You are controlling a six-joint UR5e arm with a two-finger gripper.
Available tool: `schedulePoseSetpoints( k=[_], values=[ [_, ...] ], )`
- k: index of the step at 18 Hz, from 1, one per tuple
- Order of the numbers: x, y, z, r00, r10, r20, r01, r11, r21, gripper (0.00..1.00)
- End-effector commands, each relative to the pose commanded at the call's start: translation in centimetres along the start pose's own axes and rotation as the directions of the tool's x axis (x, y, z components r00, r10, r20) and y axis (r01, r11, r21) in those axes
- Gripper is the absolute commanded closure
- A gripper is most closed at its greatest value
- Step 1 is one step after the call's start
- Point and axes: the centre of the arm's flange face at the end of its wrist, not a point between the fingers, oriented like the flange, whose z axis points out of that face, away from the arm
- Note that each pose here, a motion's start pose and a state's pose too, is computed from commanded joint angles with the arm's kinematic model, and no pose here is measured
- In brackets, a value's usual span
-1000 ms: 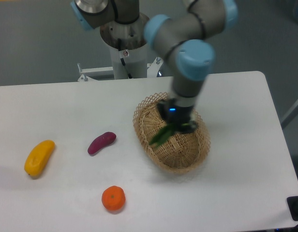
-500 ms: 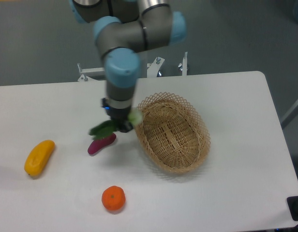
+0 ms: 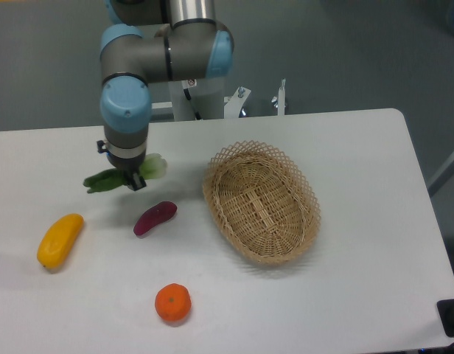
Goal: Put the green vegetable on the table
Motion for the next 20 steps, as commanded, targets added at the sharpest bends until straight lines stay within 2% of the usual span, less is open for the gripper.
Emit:
schedulePoseSetpoints(
  k=[1, 2, 6, 9, 13, 18, 20],
  values=[
    [0.1, 0.1, 0.1, 1.000, -0.005, -0.001, 0.005, 1.000, -0.001, 0.13],
    [0.1, -0.1, 0.1, 1.000, -0.003, 0.002, 0.003, 1.000, -0.003, 0.00],
    [-0.5, -0.4, -0.8, 1.000, -0.015, 0.026, 0.015, 1.000, 0.003, 0.00],
    [-2.2, 0.5, -2.5, 0.995, -0.039, 0.088, 0.042, 0.999, -0.030, 0.00],
    [-6.5, 4.7, -6.4, 0.975, -0.117, 0.188, 0.134, 0.988, -0.080, 0.00],
    [-12.4, 11.6, -12.4, 0.924, -0.262, 0.278, 0.277, 0.961, -0.017, 0.00],
    [-14.6, 14.7, -12.7, 0.924, -0.264, 0.277, 0.281, 0.959, -0.023, 0.00]
  ],
)
